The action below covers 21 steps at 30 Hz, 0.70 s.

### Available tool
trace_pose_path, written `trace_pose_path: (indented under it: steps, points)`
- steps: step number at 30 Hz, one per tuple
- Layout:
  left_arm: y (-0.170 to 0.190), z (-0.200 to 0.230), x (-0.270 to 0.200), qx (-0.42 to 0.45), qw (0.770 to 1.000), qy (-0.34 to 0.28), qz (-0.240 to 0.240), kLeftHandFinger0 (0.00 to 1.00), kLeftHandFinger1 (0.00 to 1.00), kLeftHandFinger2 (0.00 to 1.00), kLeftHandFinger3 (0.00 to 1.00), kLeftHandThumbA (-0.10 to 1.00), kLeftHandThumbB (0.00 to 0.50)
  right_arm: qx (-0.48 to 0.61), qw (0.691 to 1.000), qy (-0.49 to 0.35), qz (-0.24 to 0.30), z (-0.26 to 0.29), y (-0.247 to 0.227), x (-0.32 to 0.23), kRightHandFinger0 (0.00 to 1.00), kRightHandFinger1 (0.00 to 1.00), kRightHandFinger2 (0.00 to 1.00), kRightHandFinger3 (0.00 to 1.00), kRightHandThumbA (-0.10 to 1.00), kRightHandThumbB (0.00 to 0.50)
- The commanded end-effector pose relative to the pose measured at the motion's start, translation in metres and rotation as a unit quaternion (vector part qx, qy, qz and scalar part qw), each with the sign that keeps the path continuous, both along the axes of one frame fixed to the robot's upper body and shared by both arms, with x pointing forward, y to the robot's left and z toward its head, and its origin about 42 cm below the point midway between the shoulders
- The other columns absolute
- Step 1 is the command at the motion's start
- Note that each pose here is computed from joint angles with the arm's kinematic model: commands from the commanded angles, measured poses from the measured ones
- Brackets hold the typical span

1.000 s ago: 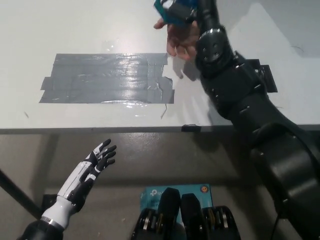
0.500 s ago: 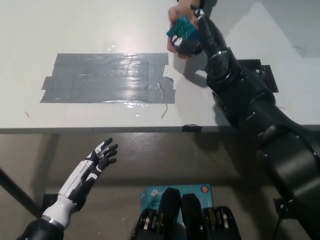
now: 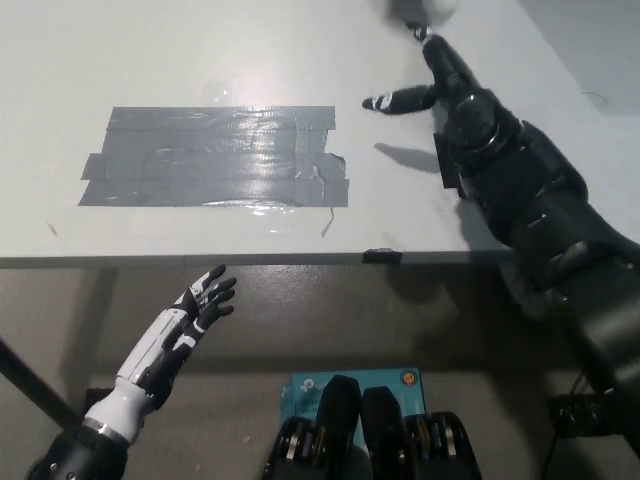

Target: A rubick's cube is kept in the black marked spot on the table and the robot uses its right arm to pick it up and hands it to a person

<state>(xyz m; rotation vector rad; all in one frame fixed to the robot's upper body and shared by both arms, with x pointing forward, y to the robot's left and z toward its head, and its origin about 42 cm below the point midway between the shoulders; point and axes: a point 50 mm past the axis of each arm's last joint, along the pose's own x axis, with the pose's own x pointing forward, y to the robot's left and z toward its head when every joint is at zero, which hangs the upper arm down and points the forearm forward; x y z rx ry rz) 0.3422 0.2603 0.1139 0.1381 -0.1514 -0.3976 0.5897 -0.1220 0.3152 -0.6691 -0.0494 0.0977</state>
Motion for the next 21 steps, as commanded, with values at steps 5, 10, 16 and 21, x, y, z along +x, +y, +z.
trace_pose_path:
  steps: [5,10,16,21]
  points:
    - [0.000,0.027,0.022,0.011,0.999,-0.040,-0.006,1.00,1.00,1.00,1.00,0.83,0.487,0.085,0.950,-0.290,0.076,0.171,-0.017,-0.046,1.00,1.00,1.00,1.00,0.97,0.467]
    - [-0.004,0.049,0.047,0.004,0.998,-0.062,-0.007,1.00,1.00,1.00,1.00,0.82,0.472,0.094,0.895,-0.413,0.141,0.185,-0.055,-0.150,1.00,1.00,1.00,1.00,0.94,0.447]
    - [-0.010,0.063,0.065,-0.002,0.997,-0.079,-0.008,1.00,1.00,1.00,1.00,0.87,0.500,0.121,0.874,-0.447,0.149,0.128,-0.103,-0.220,1.00,1.00,1.00,1.00,0.88,0.418]
    - [-0.017,0.069,0.071,0.004,0.996,-0.086,-0.012,1.00,1.00,1.00,1.00,0.96,0.472,0.142,0.877,-0.438,0.139,0.073,-0.130,-0.272,1.00,1.00,1.00,1.00,0.82,0.405]
